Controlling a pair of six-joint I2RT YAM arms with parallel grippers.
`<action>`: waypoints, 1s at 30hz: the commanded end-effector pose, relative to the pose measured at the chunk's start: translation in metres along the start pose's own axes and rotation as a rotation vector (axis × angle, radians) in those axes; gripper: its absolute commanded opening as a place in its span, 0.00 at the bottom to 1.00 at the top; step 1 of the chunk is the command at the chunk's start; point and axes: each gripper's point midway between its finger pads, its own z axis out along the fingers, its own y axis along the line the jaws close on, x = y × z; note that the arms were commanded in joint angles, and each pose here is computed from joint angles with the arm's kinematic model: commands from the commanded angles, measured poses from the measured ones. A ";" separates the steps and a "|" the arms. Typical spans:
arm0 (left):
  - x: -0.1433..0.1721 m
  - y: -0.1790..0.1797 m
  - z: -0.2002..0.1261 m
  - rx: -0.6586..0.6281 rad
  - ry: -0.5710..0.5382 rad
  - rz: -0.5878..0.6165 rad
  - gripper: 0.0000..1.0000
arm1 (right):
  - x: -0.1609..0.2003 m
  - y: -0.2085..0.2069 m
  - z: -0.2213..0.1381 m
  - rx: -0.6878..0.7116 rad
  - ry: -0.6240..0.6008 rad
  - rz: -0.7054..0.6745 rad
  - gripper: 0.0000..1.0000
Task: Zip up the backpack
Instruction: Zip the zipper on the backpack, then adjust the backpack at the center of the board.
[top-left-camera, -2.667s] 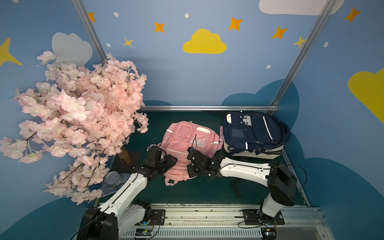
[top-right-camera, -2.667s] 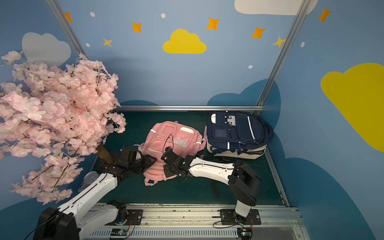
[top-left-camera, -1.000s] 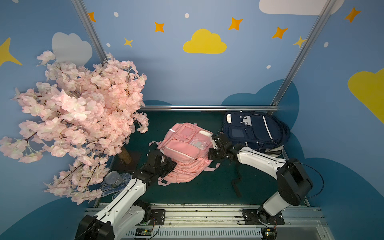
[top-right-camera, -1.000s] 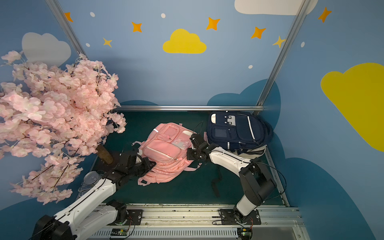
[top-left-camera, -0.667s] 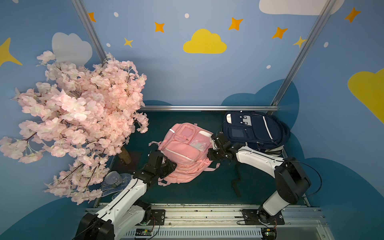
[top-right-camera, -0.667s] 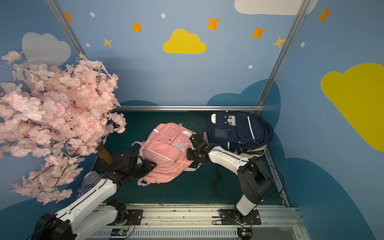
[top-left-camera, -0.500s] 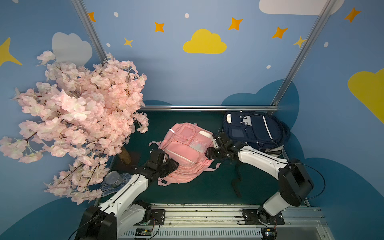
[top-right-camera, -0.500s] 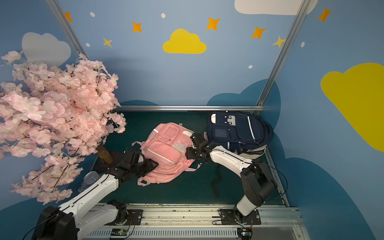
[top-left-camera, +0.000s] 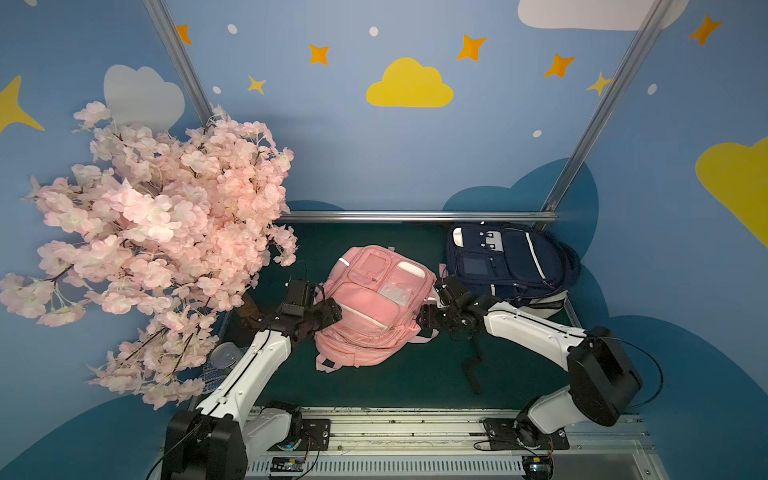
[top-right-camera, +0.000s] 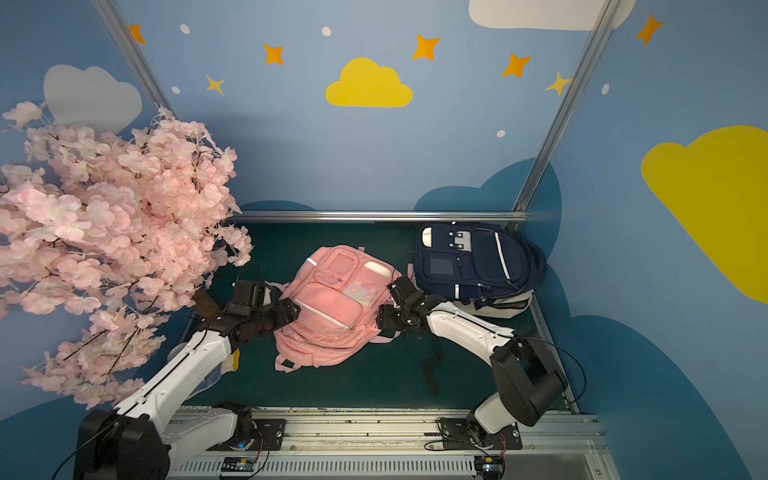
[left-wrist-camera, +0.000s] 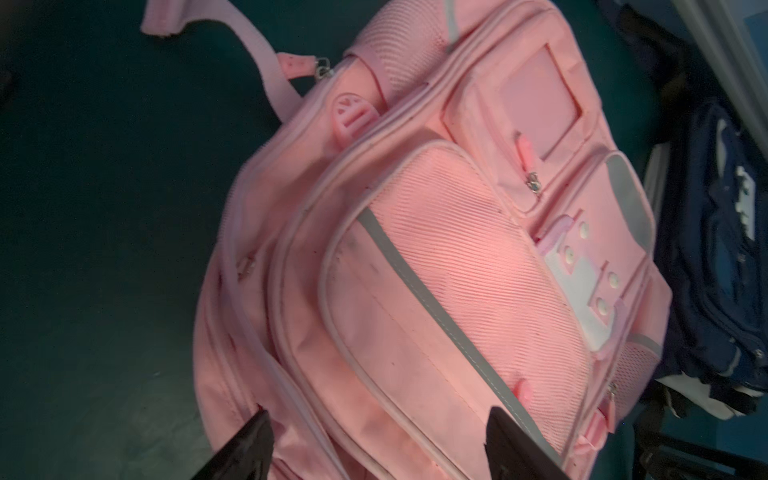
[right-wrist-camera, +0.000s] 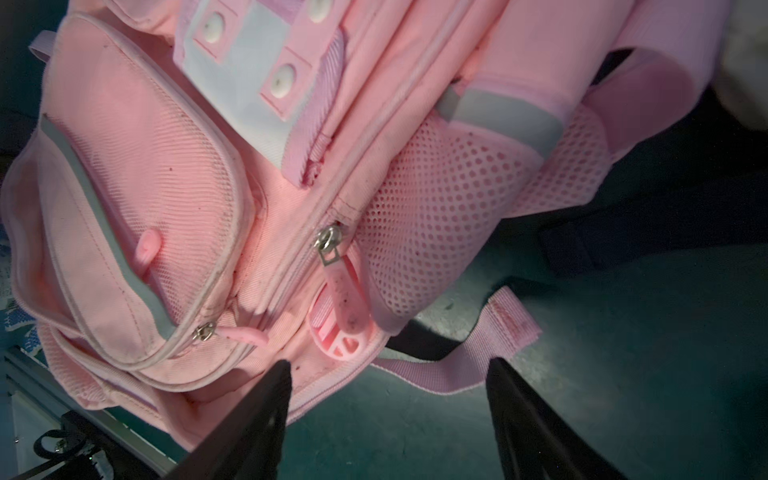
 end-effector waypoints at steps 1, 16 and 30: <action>0.007 0.023 0.016 -0.079 0.038 -0.010 0.81 | -0.002 0.006 0.020 -0.017 0.026 0.059 0.76; 0.088 0.006 0.026 0.057 0.193 -0.023 0.30 | -0.052 0.029 0.023 0.002 -0.023 -0.072 0.00; 0.141 -0.091 -0.022 0.365 0.164 0.072 0.15 | -0.138 0.027 -0.060 0.127 -0.362 -0.182 0.00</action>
